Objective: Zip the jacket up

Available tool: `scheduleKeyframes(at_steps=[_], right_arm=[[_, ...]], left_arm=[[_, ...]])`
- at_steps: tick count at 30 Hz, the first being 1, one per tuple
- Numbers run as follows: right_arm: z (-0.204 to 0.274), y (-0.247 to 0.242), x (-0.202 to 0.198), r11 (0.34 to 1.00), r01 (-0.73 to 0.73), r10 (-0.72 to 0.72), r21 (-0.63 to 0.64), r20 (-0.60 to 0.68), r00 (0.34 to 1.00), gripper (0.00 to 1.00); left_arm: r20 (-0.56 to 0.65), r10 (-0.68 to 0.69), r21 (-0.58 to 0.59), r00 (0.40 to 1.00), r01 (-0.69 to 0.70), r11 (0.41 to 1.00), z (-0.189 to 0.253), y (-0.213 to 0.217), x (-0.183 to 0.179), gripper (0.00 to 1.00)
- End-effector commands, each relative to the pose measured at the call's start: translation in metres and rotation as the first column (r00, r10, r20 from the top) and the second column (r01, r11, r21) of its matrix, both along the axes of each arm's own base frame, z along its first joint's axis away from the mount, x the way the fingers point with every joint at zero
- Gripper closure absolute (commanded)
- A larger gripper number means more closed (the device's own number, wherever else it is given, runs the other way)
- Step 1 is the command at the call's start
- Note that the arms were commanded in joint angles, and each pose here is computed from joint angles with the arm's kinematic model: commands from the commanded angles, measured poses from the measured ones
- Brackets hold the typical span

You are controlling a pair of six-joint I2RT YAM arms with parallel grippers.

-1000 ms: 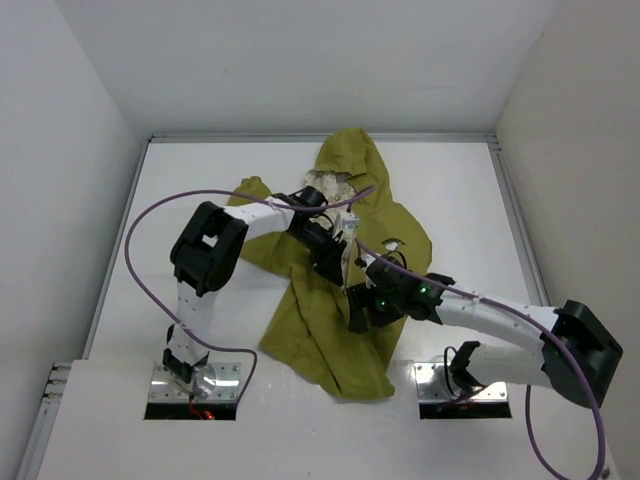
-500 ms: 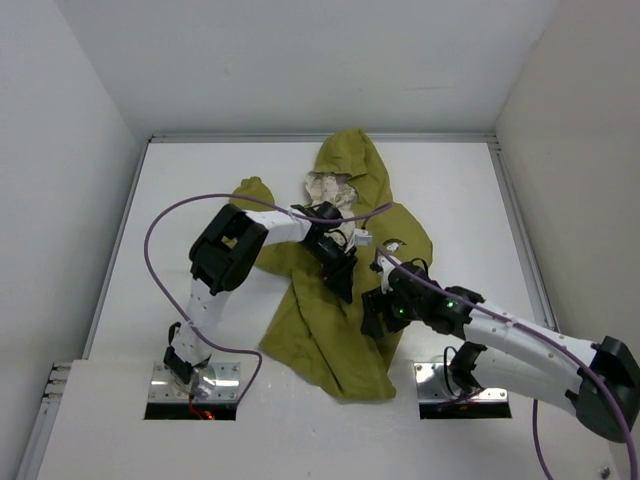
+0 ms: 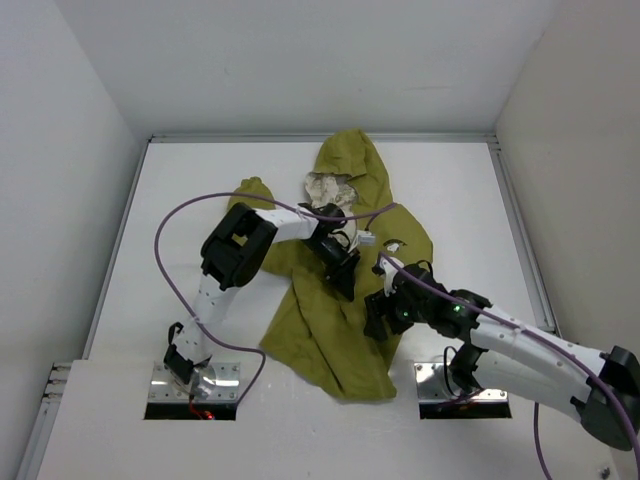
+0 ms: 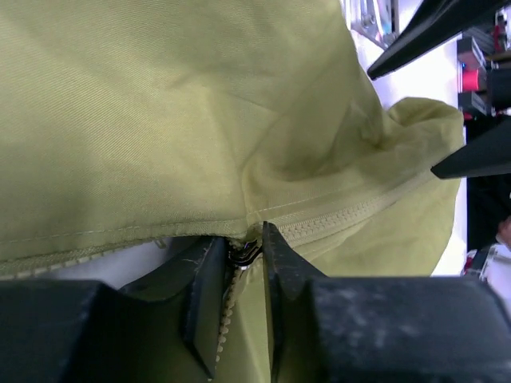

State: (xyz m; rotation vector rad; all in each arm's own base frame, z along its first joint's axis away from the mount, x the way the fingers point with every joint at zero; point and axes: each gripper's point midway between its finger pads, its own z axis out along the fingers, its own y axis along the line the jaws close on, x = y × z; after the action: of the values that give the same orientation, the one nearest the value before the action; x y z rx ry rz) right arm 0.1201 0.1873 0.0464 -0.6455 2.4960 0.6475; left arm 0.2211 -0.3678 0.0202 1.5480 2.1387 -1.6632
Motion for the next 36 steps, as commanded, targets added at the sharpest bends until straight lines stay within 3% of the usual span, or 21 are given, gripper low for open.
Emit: scheduleKeyframes(at_steps=[1,11,23,26,27,28,30,32,36], right_arm=[[0.002,0.0,0.002,1.0,-0.022,0.022,0.002,0.03,0.999,0.29],[0.009,0.022,0.026,0.998,-0.05,0.044,0.041,0.146,0.988,0.21],[0.019,0.051,0.07,0.991,0.015,-0.046,0.136,0.231,0.972,0.23],[0.022,0.057,0.076,0.984,0.005,-0.049,0.177,0.245,0.968,0.45],[0.022,0.058,0.077,0.984,0.0,-0.044,0.179,0.242,0.969,0.65],[0.023,0.06,0.076,0.982,-0.007,-0.039,0.188,0.242,0.97,0.74],[0.026,0.059,0.074,0.979,-0.022,-0.03,0.203,0.251,0.968,0.92],[0.024,0.056,0.07,0.977,-0.034,-0.022,0.209,0.258,0.966,0.99],[0.027,0.052,0.061,0.972,-0.085,0.019,0.217,0.289,0.957,1.0]], left_arm=[[0.008,-0.059,-0.076,0.998,0.06,0.995,0.016,0.0,-0.003,0.73],[-0.009,-0.037,-0.172,0.999,0.035,0.984,0.074,0.003,0.011,0.81],[-0.097,-0.079,-0.268,0.992,0.051,0.962,0.105,0.007,-0.002,0.82],[-0.096,-0.08,-0.28,0.992,0.05,0.959,0.108,0.008,-0.004,0.82],[-0.096,-0.08,-0.28,0.992,0.05,0.959,0.108,0.008,-0.004,0.82],[-0.09,-0.082,-0.27,0.993,0.055,0.961,0.106,0.009,-0.004,0.81],[-0.075,-0.086,-0.266,0.994,0.063,0.962,0.103,0.009,-0.003,0.64],[-0.055,-0.081,-0.251,0.995,0.064,0.966,0.099,0.014,0.001,0.49],[-0.057,-0.073,-0.25,0.996,0.057,0.966,0.095,0.015,0.005,0.39]])
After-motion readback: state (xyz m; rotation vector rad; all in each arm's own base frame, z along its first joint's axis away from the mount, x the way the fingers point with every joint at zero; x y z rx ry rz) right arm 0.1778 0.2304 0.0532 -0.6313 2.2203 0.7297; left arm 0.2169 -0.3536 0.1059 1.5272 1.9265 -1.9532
